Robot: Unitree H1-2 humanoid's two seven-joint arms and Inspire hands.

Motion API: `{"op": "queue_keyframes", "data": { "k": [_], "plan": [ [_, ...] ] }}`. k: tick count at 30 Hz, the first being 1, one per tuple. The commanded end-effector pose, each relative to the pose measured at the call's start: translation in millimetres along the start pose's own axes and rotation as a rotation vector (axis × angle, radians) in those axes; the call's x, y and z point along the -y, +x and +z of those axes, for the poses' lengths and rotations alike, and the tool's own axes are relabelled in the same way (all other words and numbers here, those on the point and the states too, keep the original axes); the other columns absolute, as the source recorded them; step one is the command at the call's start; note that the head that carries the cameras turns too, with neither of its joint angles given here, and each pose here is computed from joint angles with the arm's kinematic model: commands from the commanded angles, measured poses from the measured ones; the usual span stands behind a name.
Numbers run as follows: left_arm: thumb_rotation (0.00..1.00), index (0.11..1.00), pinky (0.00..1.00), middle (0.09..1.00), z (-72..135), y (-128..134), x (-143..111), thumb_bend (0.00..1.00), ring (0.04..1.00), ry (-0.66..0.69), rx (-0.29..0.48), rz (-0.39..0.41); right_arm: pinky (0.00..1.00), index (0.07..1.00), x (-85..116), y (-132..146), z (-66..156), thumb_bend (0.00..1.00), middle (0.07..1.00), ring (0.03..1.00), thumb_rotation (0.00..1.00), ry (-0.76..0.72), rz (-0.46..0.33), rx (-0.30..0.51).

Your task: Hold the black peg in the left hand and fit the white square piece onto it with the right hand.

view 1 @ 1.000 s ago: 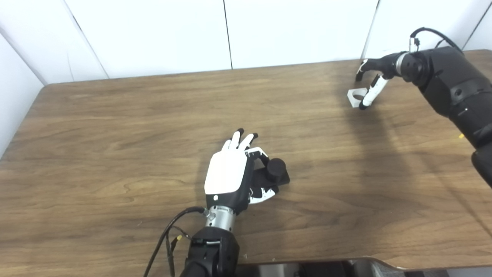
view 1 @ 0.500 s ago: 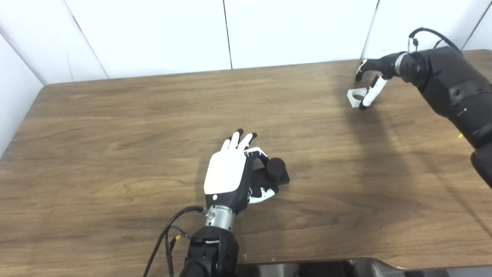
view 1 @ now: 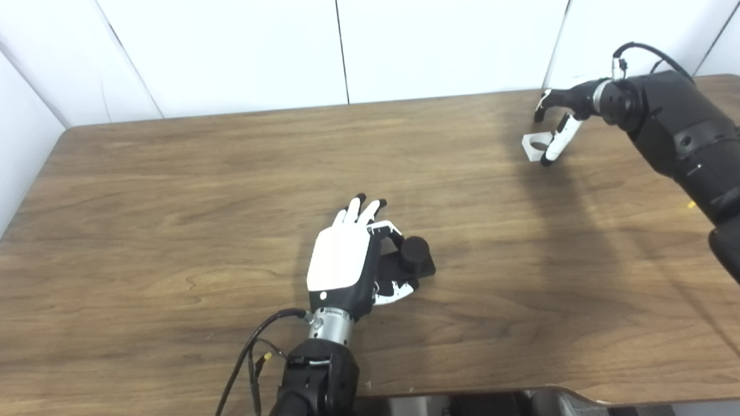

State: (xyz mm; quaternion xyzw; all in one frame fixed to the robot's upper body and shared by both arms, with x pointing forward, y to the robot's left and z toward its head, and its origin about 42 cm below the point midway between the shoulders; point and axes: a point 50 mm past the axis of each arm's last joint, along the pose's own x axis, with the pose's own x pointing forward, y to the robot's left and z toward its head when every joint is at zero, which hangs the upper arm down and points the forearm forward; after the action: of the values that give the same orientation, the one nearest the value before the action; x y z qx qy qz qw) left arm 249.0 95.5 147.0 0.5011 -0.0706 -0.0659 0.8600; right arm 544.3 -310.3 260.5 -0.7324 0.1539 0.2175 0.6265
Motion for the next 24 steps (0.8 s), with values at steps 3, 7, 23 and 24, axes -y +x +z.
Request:
{"op": "queue_keyframes", "data": {
  "k": [3, 7, 23, 24],
  "plan": [
    [0.07, 0.494, 0.96, 0.929, -9, 1, 2, 0.51, 1.0, 0.024, -0.033, -0.03, 1.0, 0.854, 0, 2, 10, 0.83, 1.0, 1.0, 0.33, -0.027, 0.014, 0.022],
    [0.06, 0.494, 0.97, 0.933, -11, 1, 1, 0.51, 1.0, 0.021, -0.031, -0.034, 1.0, 0.845, -1, 2, 14, 0.82, 1.0, 1.0, 0.33, -0.021, 0.006, 0.023],
    [0.06, 0.495, 0.99, 0.935, -27, 4, 3, 0.5, 1.0, 0.011, -0.02, -0.036, 1.0, 0.691, -15, 9, 21, 0.77, 0.987, 1.0, 0.22, 0.02, -0.052, 0.032],
    [0.06, 0.495, 1.0, 0.937, -28, 4, 3, 0.51, 1.0, 0.006, -0.025, -0.04, 1.0, 0.69, -17, 9, 22, 0.77, 0.986, 1.0, 0.22, 0.021, -0.055, 0.032]
  ]
}}
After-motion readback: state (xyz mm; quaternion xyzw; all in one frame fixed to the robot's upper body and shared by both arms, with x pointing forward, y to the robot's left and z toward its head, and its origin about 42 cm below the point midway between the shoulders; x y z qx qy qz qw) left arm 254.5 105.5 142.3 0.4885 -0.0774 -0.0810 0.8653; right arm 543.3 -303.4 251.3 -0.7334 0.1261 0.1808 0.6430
